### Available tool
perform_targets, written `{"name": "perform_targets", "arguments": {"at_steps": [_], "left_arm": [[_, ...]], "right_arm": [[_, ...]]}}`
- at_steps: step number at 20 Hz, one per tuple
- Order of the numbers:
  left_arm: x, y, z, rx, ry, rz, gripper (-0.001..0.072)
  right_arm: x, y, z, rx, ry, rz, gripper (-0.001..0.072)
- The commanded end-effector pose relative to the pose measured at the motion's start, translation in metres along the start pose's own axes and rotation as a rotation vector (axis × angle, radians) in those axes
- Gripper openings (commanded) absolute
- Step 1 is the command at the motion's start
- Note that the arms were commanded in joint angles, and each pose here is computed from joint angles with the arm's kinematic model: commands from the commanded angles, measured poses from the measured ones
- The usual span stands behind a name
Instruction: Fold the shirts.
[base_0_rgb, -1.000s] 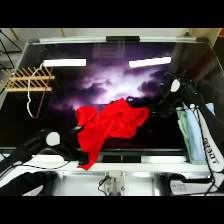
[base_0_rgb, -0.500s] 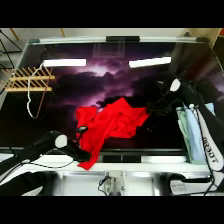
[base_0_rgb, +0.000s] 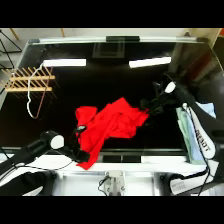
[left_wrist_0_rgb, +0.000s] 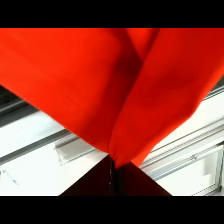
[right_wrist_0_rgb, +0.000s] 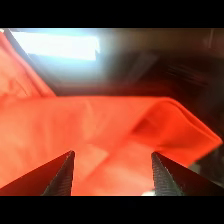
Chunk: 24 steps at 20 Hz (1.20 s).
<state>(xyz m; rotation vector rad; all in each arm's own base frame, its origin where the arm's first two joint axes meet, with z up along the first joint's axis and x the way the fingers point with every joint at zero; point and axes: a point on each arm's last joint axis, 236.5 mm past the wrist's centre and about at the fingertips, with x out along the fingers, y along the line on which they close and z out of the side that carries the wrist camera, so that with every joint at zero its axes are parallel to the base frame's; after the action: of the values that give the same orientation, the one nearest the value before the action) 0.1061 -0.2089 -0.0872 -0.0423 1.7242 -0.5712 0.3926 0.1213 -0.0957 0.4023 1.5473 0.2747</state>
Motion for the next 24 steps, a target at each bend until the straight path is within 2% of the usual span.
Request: {"name": "perform_targets", "arguments": {"at_steps": [1, 3, 4, 5, 8, 10, 13, 15, 18, 20, 22, 24], "left_arm": [[-0.005, -0.003, 0.001, -0.004, -0.019, -0.008, 0.0031], [-0.006, -0.003, 0.001, -0.004, -0.021, -0.009, 0.0032], [-0.006, -0.003, 0.001, -0.007, -0.021, -0.009, 0.0032], [-0.006, -0.003, 0.001, -0.010, -0.021, -0.009, 0.0032], [-0.017, 0.002, 0.004, 0.000, -0.023, 0.033, 0.0031], [-0.052, 0.028, 0.016, 0.032, -0.046, 0.193, 0.0031], [-0.178, 0.061, 0.058, 0.051, -0.254, 0.479, 0.0030], [-0.294, 0.055, 0.076, 0.022, -0.505, 0.562, 0.0031], [-0.480, 0.003, 0.064, 0.005, -1.059, 0.480, 0.0031], [-0.579, -0.046, 0.023, 0.149, -1.395, 0.420, 0.0031], [-0.645, -0.076, -0.022, 0.207, -1.665, 0.353, 0.0031], [-0.675, -0.088, -0.047, 0.247, -1.818, 0.330, 0.0031]], "right_arm": [[0.013, 0.002, 0.005, 0.067, -0.001, 0.031, 0.0597], [0.021, 0.005, 0.004, 0.106, 0.017, 0.059, 0.0581], [0.023, 0.008, 0.005, 0.116, 0.016, 0.074, 0.0368], [0.022, 0.012, 0.007, 0.127, 0.008, 0.090, 0.0056], [0.006, 0.024, 0.015, 0.062, -0.026, 0.112, 0.0064], [-0.028, 0.038, 0.024, -0.057, -0.091, 0.110, 0.0064], [-0.120, 0.081, 0.038, -0.328, -0.284, 0.102, 0.0064], [-0.196, 0.117, 0.036, -0.492, -0.452, 0.096, 0.0065], [-0.328, 0.167, 0.008, -0.654, -0.775, 0.061, 0.0065], [-0.408, 0.196, -0.031, -0.707, -0.989, 0.068, 0.0065], [-0.469, 0.214, -0.077, -0.732, -1.174, 0.088, 0.0064], [-0.501, 0.219, -0.118, -0.720, -1.269, 0.114, 0.0065]]}}
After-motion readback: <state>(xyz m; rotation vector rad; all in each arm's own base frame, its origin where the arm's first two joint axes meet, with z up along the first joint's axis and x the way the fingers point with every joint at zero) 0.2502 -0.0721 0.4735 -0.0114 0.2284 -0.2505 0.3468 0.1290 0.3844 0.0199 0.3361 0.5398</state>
